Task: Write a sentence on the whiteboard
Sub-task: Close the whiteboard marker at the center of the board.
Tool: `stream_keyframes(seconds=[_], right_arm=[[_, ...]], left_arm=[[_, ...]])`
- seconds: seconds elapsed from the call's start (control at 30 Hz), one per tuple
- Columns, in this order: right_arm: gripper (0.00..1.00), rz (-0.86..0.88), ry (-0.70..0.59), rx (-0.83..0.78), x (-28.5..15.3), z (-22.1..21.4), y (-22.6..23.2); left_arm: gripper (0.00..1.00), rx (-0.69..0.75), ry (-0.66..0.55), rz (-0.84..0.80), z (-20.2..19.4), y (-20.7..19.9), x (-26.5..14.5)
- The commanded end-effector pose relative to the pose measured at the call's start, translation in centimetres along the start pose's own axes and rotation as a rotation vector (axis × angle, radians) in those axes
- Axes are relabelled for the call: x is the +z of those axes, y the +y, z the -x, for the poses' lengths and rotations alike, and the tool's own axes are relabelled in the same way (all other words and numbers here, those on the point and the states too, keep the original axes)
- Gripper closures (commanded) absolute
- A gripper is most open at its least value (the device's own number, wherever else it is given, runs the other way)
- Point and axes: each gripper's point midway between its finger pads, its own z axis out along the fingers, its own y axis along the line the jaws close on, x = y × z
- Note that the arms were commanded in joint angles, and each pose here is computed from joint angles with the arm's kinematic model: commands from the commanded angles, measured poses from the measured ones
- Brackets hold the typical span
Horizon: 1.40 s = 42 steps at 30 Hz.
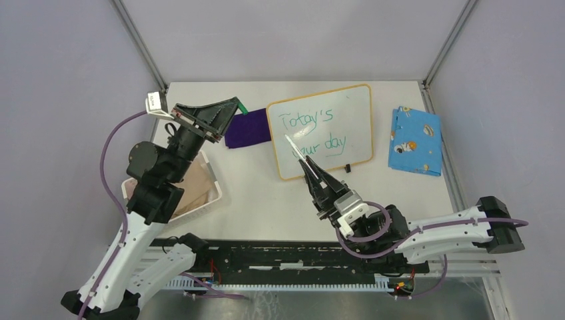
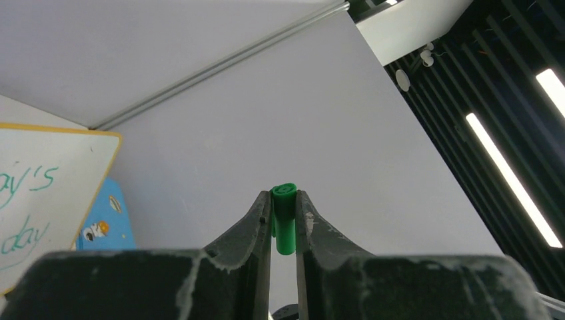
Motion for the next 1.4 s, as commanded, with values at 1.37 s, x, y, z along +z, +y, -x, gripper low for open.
stream_keyframes(seconds=[1.37], right_arm=[[1.0, -0.093, -0.133, 0.08, 1.4, 3.9, -0.6]], left_arm=[[0.98, -0.219, 0.152, 0.029, -6.0, 0.3, 0.5]])
